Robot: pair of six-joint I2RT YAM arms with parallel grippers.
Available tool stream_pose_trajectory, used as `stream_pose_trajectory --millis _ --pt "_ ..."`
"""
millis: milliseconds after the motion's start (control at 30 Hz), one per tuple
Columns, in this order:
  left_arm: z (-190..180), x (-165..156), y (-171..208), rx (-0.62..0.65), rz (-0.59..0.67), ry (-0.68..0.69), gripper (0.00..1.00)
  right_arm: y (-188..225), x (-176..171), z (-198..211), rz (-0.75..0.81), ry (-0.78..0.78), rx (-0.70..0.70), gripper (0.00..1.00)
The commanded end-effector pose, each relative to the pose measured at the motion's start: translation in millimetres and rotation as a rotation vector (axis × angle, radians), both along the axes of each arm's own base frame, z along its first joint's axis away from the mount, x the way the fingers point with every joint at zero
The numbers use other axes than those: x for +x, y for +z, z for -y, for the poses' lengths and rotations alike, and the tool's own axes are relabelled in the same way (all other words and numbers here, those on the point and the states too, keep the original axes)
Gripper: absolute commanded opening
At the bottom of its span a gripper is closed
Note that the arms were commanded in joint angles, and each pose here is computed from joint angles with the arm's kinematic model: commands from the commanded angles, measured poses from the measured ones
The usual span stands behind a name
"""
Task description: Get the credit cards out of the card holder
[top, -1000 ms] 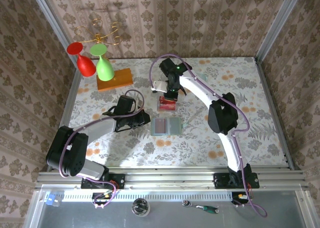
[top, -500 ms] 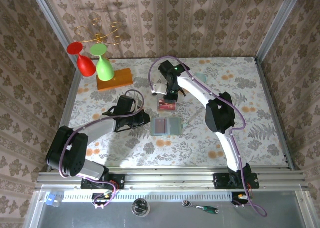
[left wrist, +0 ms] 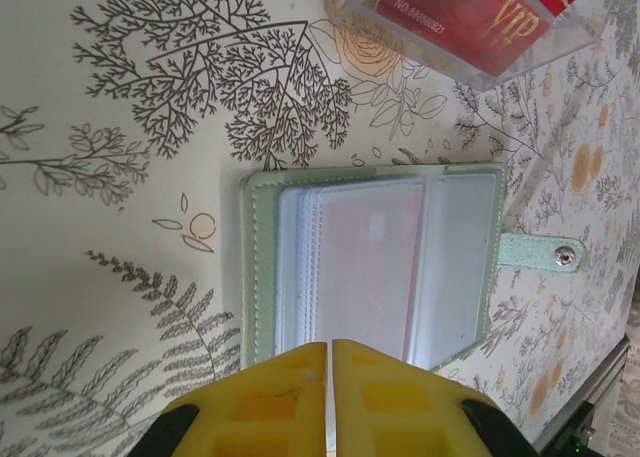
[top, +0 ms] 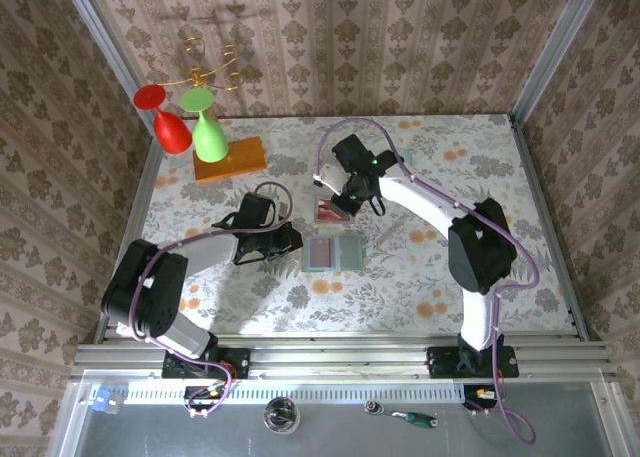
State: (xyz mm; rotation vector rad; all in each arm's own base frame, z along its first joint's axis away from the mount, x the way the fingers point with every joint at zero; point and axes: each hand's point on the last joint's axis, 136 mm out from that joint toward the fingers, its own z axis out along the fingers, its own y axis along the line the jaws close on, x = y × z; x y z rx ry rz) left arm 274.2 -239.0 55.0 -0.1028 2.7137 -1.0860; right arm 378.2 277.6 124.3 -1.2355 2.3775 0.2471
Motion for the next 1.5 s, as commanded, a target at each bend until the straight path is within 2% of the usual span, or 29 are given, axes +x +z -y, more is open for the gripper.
stream_pose_trajectory --millis 0,133,267,400,567,900,1467 --pt "7.4 5.7 2.5 -0.022 0.011 -0.022 0.08 19.9 -2.4 -24.2 -0.007 -0.197 0.208 0.28" --pt "3.2 3.4 -5.6 0.013 -0.005 -0.02 0.04 6.8 -13.1 -17.6 -0.111 -0.421 0.275 0.3" --pt "5.7 1.8 -9.1 0.006 -0.022 -0.028 0.02 -11.2 -30.3 -21.2 -0.242 -0.561 0.399 0.3" --pt "13.6 0.6 -8.4 -0.011 -0.024 -0.049 0.01 -26.1 -44.5 -24.1 -0.356 -0.656 0.481 0.3" --pt "14.7 -3.5 -17.2 0.002 -0.05 -0.055 0.01 -41.9 -55.4 -21.1 -0.443 -0.739 0.473 0.29" --pt "10.6 -8.0 -26.6 0.032 -0.078 -0.052 0.01 -59.3 -64.4 -27.5 -0.521 -0.742 0.463 0.3" --pt "10.9 -8.4 -27.6 0.034 -0.086 -0.055 0.01 -68.3 -67.7 -39.0 -0.567 -0.717 0.441 0.32"
